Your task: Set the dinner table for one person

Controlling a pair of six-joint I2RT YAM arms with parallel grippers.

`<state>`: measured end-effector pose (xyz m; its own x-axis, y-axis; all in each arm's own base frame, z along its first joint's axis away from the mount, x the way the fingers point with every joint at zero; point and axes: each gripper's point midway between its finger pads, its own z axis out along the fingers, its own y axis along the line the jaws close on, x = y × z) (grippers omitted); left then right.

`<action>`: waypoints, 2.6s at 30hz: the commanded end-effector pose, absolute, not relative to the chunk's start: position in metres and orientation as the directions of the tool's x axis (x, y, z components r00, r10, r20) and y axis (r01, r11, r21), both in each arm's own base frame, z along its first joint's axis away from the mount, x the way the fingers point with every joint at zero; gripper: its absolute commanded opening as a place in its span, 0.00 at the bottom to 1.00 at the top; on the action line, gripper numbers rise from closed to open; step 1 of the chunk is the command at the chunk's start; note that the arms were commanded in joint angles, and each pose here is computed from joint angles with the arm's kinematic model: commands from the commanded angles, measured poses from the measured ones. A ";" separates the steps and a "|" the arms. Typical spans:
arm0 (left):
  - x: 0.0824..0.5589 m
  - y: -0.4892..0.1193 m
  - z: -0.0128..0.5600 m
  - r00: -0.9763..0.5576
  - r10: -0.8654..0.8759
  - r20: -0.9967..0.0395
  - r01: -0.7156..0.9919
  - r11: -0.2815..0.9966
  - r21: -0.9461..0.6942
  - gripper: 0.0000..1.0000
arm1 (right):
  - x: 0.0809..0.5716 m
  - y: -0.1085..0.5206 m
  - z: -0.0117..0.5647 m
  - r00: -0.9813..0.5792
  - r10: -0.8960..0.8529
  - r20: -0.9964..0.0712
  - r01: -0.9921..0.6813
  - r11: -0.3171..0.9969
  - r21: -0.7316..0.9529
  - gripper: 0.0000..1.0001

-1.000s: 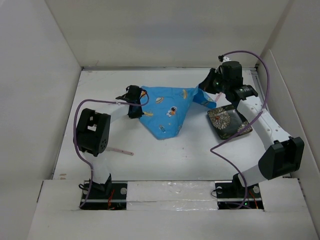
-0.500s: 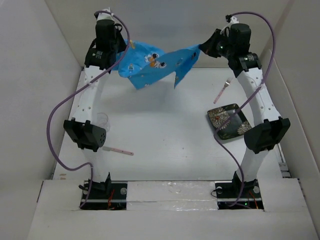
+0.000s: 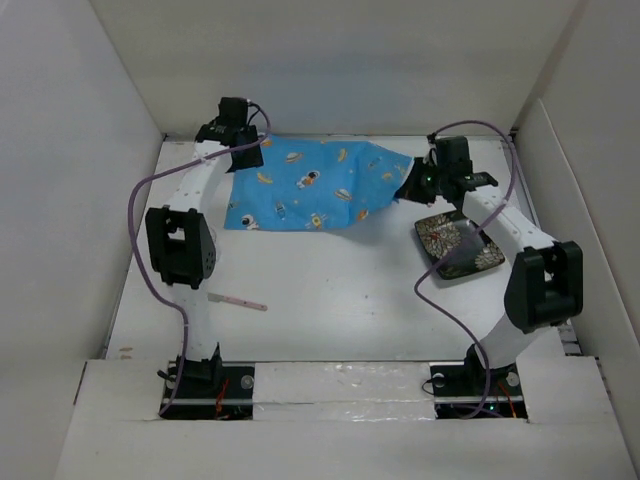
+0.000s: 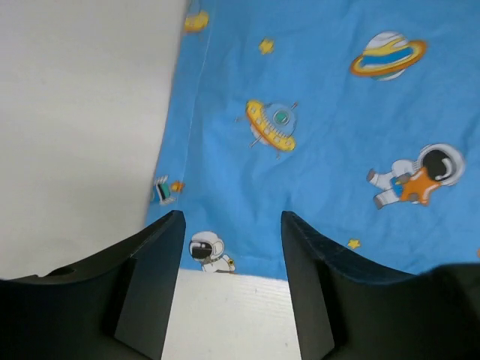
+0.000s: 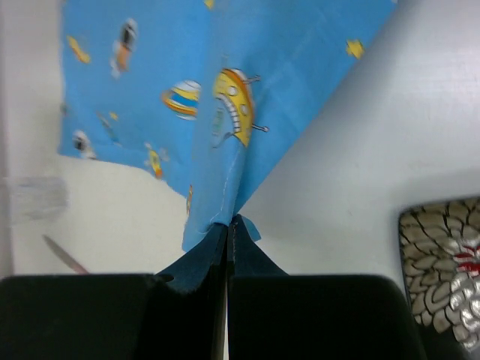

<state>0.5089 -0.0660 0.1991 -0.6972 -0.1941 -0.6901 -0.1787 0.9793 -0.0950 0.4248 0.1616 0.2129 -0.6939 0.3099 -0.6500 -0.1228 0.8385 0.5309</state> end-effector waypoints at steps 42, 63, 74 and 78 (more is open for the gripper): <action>0.440 -0.067 0.026 -0.805 -0.261 -0.533 -0.326 0.945 0.029 0.61 | 0.401 0.157 0.138 -0.767 0.210 -0.606 -0.076 0.908 0.411 0.00; 0.350 -0.051 0.029 -0.884 -0.188 -0.429 -0.246 0.966 0.084 0.00 | 0.371 0.131 0.127 -0.781 0.214 -0.587 -0.035 0.923 0.383 0.00; 0.298 -0.054 0.037 -0.910 -0.187 -0.369 -0.211 0.977 0.024 0.00 | 0.308 0.113 0.071 -0.873 0.214 -0.438 0.073 0.946 0.317 0.00; 0.303 -0.067 0.051 -0.903 -0.191 -0.384 -0.186 0.981 -0.050 0.00 | 0.298 0.099 0.066 -0.873 0.214 -0.438 0.106 0.960 0.258 0.00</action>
<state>0.3050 -0.0585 0.0322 -0.9077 -0.1947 -0.3716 -0.2141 0.9768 0.0110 0.3003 0.1109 0.0602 -0.8888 0.2117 -0.4065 0.0848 0.9476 0.3081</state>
